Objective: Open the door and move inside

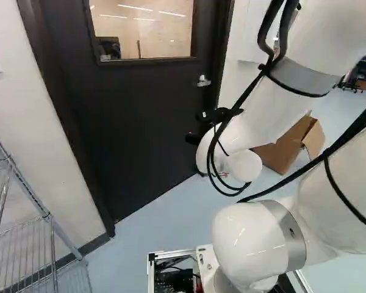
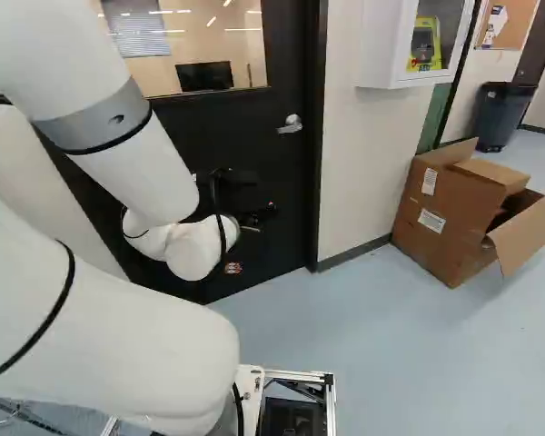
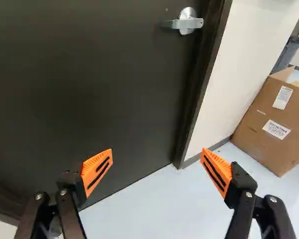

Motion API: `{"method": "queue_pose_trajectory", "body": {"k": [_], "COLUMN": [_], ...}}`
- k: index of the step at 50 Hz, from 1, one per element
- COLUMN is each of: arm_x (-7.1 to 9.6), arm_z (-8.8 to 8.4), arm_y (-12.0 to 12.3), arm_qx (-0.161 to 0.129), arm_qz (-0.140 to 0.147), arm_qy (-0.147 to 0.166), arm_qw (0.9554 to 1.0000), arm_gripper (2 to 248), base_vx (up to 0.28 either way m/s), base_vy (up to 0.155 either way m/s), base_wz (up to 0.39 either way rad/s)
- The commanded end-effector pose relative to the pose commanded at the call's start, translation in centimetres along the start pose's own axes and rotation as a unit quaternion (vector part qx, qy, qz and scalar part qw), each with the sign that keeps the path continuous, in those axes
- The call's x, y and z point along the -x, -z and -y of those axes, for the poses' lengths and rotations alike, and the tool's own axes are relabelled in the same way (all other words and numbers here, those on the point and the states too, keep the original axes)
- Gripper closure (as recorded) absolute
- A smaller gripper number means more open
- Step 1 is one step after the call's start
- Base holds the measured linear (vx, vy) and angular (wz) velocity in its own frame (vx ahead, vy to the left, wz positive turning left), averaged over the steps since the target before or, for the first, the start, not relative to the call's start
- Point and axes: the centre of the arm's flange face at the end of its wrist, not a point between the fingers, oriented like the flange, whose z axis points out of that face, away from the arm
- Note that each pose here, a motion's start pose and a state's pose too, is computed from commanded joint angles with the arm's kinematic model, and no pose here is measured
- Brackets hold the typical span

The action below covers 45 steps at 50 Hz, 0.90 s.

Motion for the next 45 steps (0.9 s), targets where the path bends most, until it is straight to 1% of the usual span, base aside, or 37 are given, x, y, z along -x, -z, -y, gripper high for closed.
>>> {"method": "queue_pose_trajectory", "body": {"k": [20, 38, 45], "arm_x": [0.0, 0.0, -0.14], "arm_z": [0.0, 0.0, 0.0], "arm_y": [0.0, 0.0, -0.27], "arm_qx": [0.0, 0.0, 0.0], "arm_qz": [0.0, 0.0, 0.001], "arm_qy": [0.0, 0.0, 0.0], "arm_qw": [1.0, 1.0, 1.0], "arm_gripper": [3, 3, 3], "base_vx": [0.217, 0.204, 0.124], "base_vy": [-0.029, 0.001, -0.001], "base_wz": [-0.174, -0.027, -0.016]}}
